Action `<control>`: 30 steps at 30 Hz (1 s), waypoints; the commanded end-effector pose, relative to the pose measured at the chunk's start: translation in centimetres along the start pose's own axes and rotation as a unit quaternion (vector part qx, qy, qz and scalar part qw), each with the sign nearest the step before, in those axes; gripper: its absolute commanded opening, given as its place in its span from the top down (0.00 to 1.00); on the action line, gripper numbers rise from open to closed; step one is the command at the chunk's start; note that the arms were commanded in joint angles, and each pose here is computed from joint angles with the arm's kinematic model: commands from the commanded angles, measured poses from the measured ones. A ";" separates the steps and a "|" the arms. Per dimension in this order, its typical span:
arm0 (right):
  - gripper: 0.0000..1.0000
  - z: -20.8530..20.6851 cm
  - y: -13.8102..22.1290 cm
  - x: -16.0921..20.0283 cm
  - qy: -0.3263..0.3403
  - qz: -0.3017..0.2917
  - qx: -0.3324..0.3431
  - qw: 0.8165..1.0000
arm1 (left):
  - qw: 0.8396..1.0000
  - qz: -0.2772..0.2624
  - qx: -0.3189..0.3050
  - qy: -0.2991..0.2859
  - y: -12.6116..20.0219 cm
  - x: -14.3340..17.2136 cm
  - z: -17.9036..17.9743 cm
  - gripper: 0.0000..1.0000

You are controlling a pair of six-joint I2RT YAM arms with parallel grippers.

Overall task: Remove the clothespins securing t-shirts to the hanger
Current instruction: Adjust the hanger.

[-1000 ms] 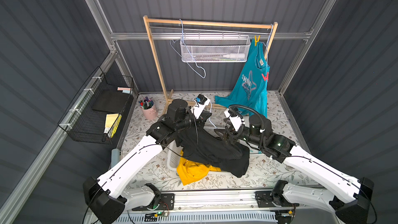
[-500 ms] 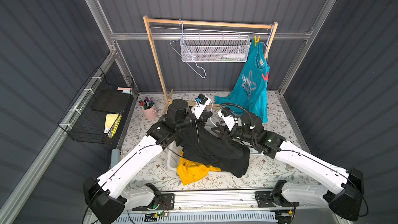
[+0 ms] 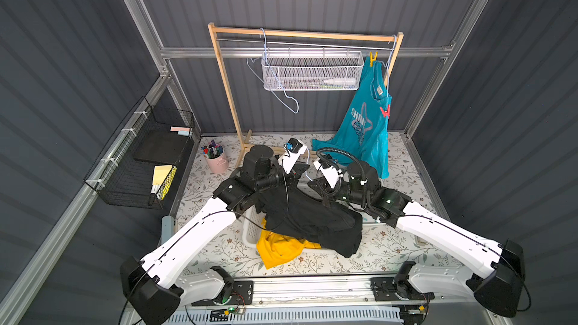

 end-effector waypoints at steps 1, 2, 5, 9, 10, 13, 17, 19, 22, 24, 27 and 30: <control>1.00 0.9 0.4 -1.3 0.019 -0.029 -0.021 0.999 | 1.000 0.024 -0.016 0.000 0.6 1.4 0.0 0.47; 1.00 0.8 0.5 -1.1 0.019 -0.031 -0.019 0.999 | 0.999 0.027 -0.028 0.006 0.9 1.6 0.2 0.02; 1.00 0.8 0.9 -0.6 0.018 -0.039 -0.020 0.999 | 0.997 0.033 -0.064 0.031 2.1 2.1 0.8 0.00; 1.00 0.7 1.2 -0.1 0.022 -0.053 -0.021 0.998 | 0.992 0.030 -0.106 0.065 4.2 2.3 1.3 0.00; 1.00 0.6 1.3 0.0 0.024 -0.055 -0.021 0.998 | 0.990 0.027 -0.116 0.071 4.8 2.3 1.4 0.00; 1.00 0.6 1.5 0.3 0.030 -0.056 -0.020 0.998 | 0.990 0.015 -0.120 0.073 6.1 2.1 1.1 0.00; 1.00 0.9 2.0 0.9 0.042 -0.054 -0.029 0.997 | 0.992 0.059 -0.113 0.010 7.5 3.0 0.6 0.00; 1.00 0.9 2.3 1.2 0.049 -0.056 -0.031 0.997 | 0.986 0.098 -0.127 -0.050 8.4 3.5 1.0 0.00; 1.00 0.9 2.8 1.6 0.061 -0.065 -0.030 0.996 | 0.973 0.126 -0.126 -0.145 9.4 3.9 1.0 0.00; 1.00 0.8 3.1 1.8 0.066 -0.071 -0.029 0.995 | 0.965 0.141 -0.132 -0.179 9.6 4.2 1.4 0.00; 1.00 0.9 3.4 1.9 0.067 -0.073 -0.032 0.995 | 0.952 0.175 -0.138 -0.212 9.6 4.3 2.0 0.00; 1.00 1.2 3.6 2.1 0.070 -0.071 -0.041 0.994 | 0.933 0.202 -0.150 -0.258 9.4 3.9 3.0 0.00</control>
Point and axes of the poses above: each gripper's point midway between its finger pads, its own y axis back along the fingers, its own z axis along the line the jaws close on, x = y × z, the point moved 3 cm from there along y, back along the fingers, and after that the axes turned 8 degrees about -y, right-handed, at the moved point
